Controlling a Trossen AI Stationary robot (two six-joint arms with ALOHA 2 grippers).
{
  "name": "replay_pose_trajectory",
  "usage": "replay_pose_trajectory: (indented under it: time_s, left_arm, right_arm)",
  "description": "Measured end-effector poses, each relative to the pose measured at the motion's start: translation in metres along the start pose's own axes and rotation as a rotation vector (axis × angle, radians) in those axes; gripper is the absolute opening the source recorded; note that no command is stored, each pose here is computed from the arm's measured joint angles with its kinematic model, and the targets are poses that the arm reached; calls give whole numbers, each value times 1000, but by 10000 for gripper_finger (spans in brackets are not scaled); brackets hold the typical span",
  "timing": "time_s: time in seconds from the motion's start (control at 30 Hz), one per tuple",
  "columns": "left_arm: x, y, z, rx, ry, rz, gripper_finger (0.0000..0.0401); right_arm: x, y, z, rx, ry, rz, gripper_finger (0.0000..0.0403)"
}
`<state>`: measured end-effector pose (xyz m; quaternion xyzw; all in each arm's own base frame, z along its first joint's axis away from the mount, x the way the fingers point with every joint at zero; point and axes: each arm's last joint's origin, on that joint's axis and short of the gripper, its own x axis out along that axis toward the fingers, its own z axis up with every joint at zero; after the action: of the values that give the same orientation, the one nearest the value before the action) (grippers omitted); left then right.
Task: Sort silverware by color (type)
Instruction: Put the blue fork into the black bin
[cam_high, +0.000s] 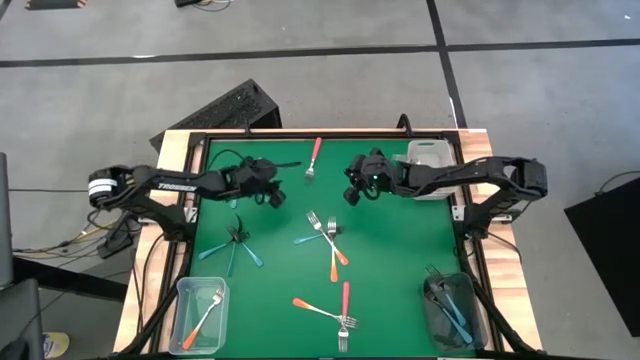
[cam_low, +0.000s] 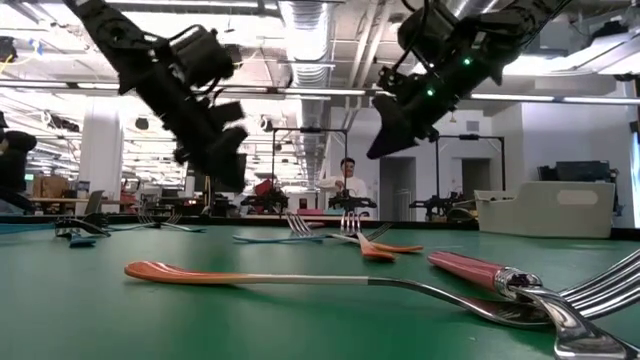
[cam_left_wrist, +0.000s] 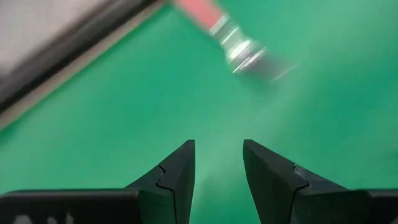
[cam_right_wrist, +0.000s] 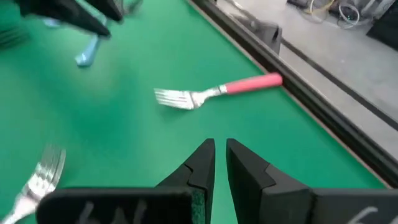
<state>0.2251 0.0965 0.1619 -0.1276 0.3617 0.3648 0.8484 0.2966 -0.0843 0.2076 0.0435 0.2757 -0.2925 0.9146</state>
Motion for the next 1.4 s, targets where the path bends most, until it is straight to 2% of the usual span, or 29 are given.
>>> replay_pose_trajectory:
  time_s: [0.27, 0.53, 0.67, 0.87, 1.17, 1.3, 1.4]
  left_arm:
    - [1, 27, -22, -298, 250, 173, 123]
    - [-3, 34, -32, -636, 262, 362, 139]
    - [-3, 35, -32, -709, 224, 418, 150]
    - [0, 36, -33, -712, 196, 465, 160]
    - [23, 29, -40, -699, 259, 445, 160]
    - [25, 29, -41, -614, 271, 443, 153]
    - [25, 29, -41, -544, 280, 426, 130]
  right_arm:
    - [6, -11, 4, 5, -23, -33, 67]
    - [14, -22, 0, -9, 6, -70, 67]
    - [15, -28, 1, -2, 0, -85, 67]
    - [16, -31, 1, 3, 4, -95, 67]
    - [16, -31, -1, -17, 26, -94, 67]
    - [16, -31, -1, -19, 25, -94, 67]
    - [15, -30, -1, -12, 25, -92, 67]
